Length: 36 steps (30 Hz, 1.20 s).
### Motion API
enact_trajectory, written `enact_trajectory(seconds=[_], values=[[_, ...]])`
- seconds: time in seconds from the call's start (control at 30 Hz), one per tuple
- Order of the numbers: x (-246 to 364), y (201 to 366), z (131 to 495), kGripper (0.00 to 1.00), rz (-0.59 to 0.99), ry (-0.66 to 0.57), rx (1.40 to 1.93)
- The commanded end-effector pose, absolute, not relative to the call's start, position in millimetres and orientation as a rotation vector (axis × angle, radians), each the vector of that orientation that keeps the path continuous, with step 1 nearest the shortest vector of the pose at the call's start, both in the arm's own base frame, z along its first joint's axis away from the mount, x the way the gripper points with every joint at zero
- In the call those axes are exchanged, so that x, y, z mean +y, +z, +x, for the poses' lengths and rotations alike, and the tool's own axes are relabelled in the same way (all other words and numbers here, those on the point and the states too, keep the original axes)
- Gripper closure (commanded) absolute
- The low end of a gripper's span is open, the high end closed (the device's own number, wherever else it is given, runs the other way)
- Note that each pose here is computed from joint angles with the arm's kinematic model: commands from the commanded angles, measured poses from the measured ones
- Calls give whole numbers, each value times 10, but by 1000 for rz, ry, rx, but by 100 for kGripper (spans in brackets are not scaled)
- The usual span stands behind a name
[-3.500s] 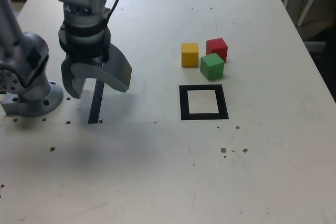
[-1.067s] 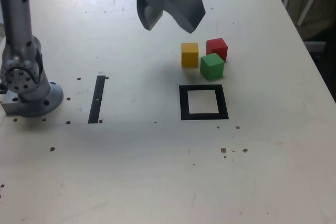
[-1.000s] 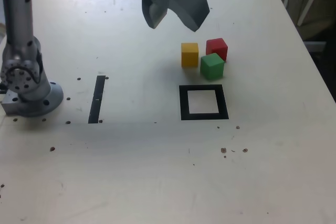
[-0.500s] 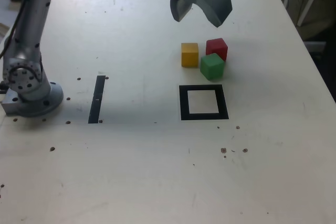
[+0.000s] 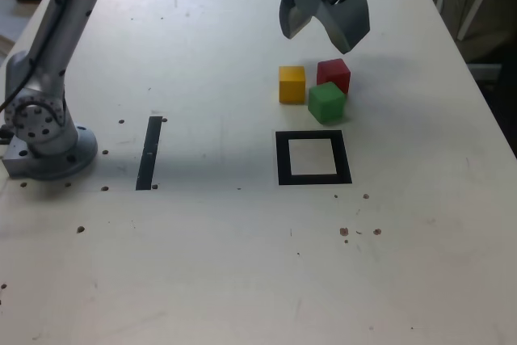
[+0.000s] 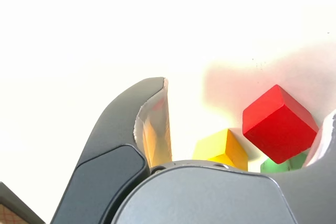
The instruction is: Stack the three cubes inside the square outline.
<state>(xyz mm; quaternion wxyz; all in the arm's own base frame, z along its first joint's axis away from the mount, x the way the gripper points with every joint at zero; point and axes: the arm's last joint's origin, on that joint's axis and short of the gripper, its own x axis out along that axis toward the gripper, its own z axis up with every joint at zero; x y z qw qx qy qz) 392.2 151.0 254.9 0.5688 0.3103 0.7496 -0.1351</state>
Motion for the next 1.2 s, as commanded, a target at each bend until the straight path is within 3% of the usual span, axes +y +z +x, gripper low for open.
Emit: enact_trajectory(seconds=[0.0,0.27,0.8,1.17], values=[[1515,2530,3959,1,743,-329,1758],[1385,2486,4023,1,774,-362,1755],[1211,2185,4155,3,773,-396,1791],[1190,2158,4181,11,764,-384,1794]])
